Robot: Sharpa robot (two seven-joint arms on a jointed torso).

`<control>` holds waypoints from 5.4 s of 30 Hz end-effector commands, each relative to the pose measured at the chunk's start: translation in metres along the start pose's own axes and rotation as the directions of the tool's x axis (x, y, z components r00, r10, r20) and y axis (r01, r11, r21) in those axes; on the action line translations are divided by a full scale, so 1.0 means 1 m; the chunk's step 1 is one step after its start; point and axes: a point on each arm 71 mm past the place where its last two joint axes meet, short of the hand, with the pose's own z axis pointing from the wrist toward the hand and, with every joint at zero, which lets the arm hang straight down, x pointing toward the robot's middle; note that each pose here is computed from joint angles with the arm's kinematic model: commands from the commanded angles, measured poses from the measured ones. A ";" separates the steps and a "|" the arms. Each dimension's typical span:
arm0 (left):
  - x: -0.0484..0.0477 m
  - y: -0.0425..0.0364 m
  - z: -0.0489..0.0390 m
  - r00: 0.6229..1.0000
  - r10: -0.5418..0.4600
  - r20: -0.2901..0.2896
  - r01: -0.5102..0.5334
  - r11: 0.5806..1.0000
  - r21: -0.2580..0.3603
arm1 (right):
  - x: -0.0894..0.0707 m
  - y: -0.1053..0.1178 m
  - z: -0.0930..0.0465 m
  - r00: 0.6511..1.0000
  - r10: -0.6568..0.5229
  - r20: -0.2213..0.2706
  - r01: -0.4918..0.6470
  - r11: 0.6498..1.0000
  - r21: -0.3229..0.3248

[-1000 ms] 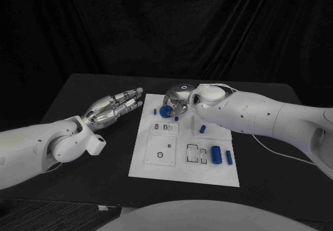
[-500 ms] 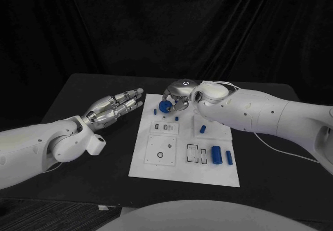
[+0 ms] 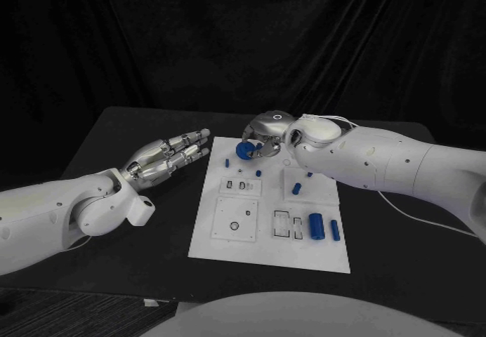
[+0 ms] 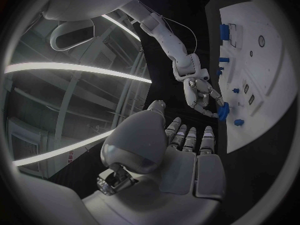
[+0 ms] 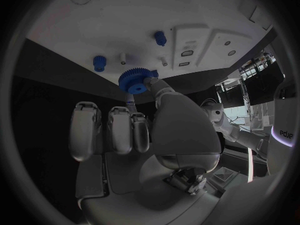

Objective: Assemble the parts on the task board

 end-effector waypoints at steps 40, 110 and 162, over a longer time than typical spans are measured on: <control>0.0023 0.0007 0.0008 1.000 -0.017 -0.021 0.017 1.000 0.005 | 0.019 -0.021 -0.010 0.987 0.016 -0.160 0.004 0.993 0.122; 0.0000 0.0034 -0.0008 1.000 -0.020 -0.020 0.020 1.000 -0.007 | 0.005 -0.050 -0.048 0.999 0.008 -0.040 -0.002 0.991 0.134; 0.0085 0.0203 0.0021 0.998 -0.055 -0.043 0.055 0.998 -0.021 | 0.033 -0.133 -0.190 0.996 0.049 0.071 -0.072 0.931 0.359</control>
